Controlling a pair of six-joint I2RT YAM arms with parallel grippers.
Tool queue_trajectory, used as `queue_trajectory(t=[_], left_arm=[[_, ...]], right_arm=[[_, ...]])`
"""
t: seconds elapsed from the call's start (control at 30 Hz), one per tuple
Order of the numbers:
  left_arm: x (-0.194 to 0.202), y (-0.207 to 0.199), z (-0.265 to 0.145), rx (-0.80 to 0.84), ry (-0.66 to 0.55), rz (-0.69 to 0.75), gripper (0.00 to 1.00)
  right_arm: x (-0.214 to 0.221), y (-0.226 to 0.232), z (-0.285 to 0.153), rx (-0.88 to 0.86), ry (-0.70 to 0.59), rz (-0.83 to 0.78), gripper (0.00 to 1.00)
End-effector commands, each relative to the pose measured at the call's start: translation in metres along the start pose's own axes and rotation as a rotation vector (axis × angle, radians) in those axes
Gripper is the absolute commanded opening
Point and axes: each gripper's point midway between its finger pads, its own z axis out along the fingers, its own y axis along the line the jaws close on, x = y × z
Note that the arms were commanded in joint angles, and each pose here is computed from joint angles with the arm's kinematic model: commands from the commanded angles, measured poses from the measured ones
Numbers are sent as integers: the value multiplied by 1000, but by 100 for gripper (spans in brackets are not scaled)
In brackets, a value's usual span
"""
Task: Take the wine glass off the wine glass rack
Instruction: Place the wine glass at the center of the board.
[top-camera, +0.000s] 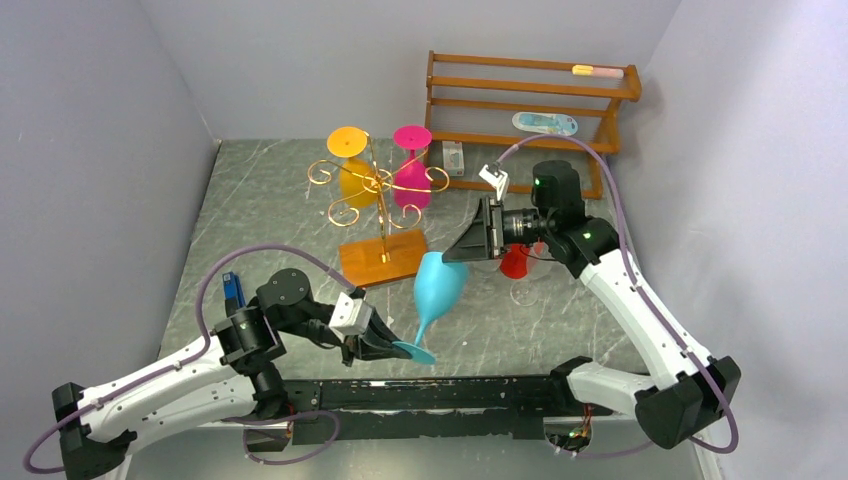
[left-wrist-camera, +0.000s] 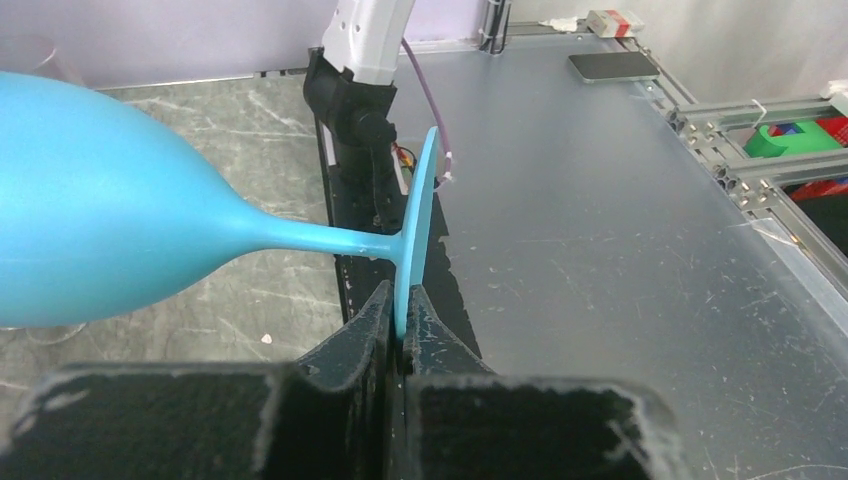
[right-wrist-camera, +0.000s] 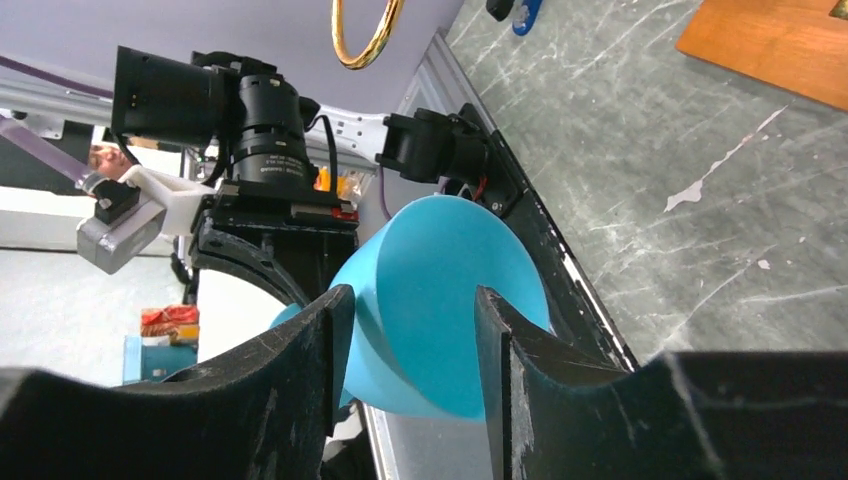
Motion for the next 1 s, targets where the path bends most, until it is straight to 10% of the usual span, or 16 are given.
queue_trajectory(t=[0.0,0.97], left_arm=[[-6,8,-1,-31,-5,59,5],[-16,12,4,-46,-99,56,5]], right_arm=[[2,23,-3,-89,19,-28,51],[46,77,-30,-345,174,-90,33]])
